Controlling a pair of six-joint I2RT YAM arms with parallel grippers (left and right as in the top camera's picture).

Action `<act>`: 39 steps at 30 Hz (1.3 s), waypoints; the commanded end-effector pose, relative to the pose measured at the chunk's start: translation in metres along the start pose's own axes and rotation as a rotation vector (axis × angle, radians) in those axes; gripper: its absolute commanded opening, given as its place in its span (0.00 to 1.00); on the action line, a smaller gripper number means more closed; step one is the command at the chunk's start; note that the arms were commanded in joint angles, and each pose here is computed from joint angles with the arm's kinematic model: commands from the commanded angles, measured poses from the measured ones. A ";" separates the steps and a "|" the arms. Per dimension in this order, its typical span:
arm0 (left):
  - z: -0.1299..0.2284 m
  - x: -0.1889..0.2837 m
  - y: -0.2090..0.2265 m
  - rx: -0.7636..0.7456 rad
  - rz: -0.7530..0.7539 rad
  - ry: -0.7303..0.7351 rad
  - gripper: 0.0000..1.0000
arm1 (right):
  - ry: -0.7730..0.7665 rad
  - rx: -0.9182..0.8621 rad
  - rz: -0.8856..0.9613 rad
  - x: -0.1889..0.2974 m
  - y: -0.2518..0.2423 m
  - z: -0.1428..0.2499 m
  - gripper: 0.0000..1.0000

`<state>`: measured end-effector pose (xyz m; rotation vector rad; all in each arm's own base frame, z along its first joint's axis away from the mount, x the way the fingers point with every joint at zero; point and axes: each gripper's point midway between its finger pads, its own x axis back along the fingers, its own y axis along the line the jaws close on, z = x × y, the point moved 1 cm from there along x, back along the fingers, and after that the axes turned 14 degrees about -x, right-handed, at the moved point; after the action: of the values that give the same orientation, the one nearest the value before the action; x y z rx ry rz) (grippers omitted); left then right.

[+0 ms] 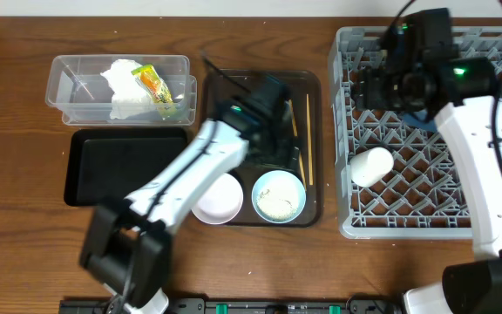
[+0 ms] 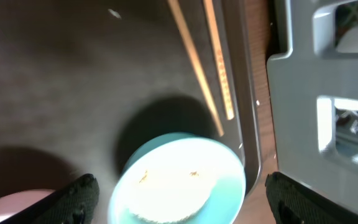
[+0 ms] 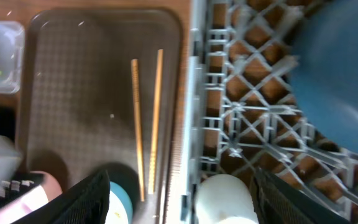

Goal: Sort waste into correct bins and load items into the dishwasher rack
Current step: 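Grasp the light-blue rice bowl rim with the left gripper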

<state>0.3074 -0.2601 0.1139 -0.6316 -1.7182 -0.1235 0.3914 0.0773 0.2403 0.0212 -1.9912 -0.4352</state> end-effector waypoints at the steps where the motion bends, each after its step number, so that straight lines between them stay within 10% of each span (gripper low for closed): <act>1: 0.008 -0.025 0.000 0.102 -0.090 0.034 0.88 | -0.020 -0.037 0.028 0.007 -0.016 -0.006 0.70; 15: 0.030 -0.081 -0.009 0.145 -0.132 0.146 0.77 | -0.009 -0.057 0.059 0.008 -0.027 -0.005 0.70; 30: 0.021 -0.082 -0.012 0.138 -0.119 0.108 0.10 | -0.011 -0.056 0.062 0.008 -0.028 -0.005 0.69; 39: 0.006 -0.064 -0.019 0.073 -0.089 0.063 0.06 | -0.010 -0.056 0.063 0.008 -0.028 -0.005 0.69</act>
<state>0.2945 -0.2922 0.0417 -0.4342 -1.6553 -0.1297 0.3885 0.0533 0.2366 -0.0629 -1.9732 -0.4451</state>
